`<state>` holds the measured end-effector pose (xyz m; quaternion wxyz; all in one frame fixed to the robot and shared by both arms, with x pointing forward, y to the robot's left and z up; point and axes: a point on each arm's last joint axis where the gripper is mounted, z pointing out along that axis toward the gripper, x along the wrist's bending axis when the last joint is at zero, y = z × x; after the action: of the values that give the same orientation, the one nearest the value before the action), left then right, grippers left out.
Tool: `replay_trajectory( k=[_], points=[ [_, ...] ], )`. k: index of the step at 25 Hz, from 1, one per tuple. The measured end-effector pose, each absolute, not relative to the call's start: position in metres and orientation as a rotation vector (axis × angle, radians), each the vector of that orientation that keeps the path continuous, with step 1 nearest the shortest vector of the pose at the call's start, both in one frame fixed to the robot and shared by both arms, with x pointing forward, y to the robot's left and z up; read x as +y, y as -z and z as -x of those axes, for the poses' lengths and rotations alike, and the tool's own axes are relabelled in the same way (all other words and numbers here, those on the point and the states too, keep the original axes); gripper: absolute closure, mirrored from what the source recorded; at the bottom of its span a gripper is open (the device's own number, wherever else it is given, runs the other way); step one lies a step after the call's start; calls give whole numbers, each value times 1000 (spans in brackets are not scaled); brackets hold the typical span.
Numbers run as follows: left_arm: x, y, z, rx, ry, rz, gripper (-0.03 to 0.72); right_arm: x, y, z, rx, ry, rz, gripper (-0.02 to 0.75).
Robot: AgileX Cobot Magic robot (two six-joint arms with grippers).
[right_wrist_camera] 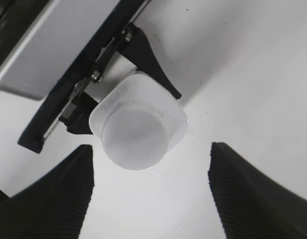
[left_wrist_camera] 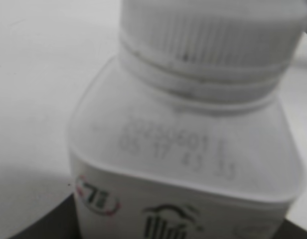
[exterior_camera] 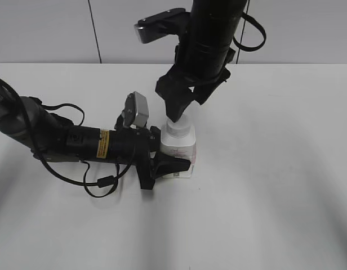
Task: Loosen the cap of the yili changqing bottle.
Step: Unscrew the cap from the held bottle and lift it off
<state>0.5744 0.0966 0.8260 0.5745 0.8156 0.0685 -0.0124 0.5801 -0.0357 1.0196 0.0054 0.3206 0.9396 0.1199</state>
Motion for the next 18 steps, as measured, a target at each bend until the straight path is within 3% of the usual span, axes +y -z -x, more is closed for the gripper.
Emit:
replay_trajectory(
  k=[7, 18],
  points=[
    [97, -826, -574, 161, 29, -1910, 314, -37, -1020, -578, 2681, -345, -1706, 174],
    [97, -826, -575, 176, 25, -1905, 315, -34, -1020, -583, 2467, -420, -2008, 174]
  ],
)
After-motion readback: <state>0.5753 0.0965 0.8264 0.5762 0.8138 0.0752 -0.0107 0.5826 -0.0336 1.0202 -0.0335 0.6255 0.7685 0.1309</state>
